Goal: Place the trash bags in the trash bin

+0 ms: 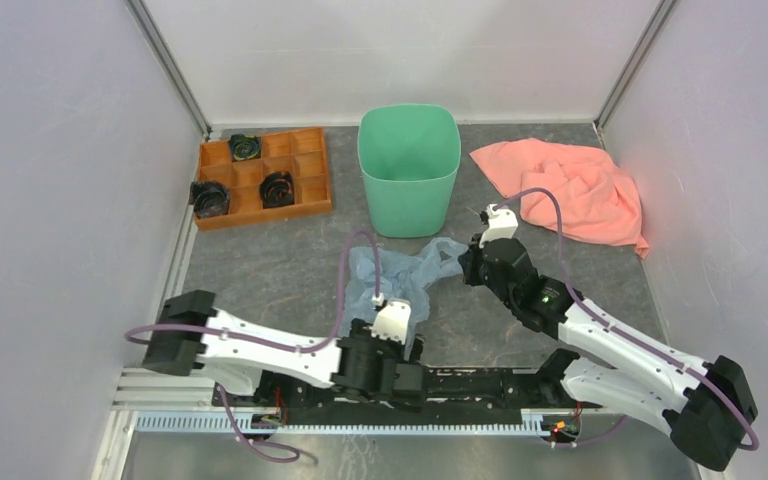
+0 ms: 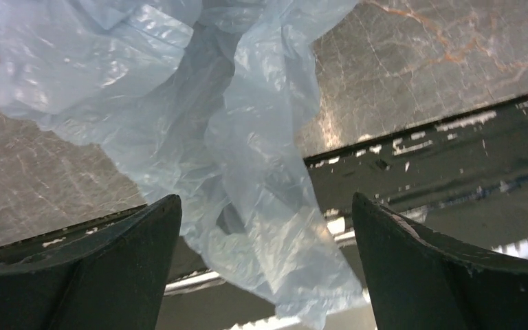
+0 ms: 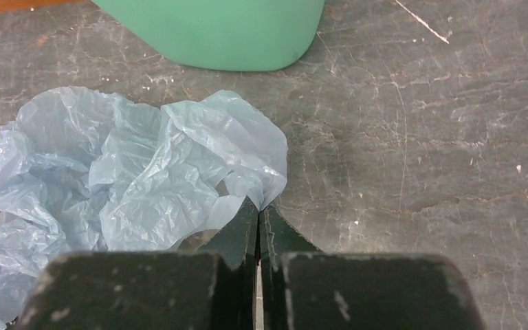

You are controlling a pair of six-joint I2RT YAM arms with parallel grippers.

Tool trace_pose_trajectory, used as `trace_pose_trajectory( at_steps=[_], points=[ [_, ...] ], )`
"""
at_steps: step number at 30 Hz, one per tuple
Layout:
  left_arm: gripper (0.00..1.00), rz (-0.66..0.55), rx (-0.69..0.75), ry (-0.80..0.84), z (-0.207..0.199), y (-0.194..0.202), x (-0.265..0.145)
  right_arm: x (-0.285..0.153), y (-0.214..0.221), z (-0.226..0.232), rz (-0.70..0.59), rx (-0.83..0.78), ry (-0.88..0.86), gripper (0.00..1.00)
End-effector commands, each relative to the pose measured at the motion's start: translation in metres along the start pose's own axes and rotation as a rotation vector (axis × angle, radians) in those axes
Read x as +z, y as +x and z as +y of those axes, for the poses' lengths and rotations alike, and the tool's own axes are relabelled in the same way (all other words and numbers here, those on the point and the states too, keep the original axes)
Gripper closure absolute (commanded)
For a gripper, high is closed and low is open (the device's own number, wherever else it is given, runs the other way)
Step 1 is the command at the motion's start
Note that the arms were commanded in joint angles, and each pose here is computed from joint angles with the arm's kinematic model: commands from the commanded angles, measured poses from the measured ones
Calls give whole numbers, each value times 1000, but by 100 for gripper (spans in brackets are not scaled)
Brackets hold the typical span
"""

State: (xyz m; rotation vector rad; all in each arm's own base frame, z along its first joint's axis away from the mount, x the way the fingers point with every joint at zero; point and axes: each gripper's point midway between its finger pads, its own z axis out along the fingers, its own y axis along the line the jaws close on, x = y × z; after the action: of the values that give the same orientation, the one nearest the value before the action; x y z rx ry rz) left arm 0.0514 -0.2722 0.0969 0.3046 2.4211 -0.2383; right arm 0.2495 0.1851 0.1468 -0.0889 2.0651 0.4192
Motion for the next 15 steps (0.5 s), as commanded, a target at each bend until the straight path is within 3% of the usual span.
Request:
trace_pose_trajectory(
  at_steps=[1, 5, 9, 15],
  points=[
    [0, -105, -74, -81, -14, -12, 12, -4, -22, 3, -49, 52, 16, 100],
    [0, -92, -37, -140, -12, 2, 26, -6, -17, 0, -57, 52, 9, 100],
    [9, -81, 35, -241, 3, 9, 31, -8, -12, -5, -69, 44, 7, 100],
    [59, -35, 71, -303, 18, 16, 27, -13, -9, -11, -72, -7, 9, 100]
  ],
)
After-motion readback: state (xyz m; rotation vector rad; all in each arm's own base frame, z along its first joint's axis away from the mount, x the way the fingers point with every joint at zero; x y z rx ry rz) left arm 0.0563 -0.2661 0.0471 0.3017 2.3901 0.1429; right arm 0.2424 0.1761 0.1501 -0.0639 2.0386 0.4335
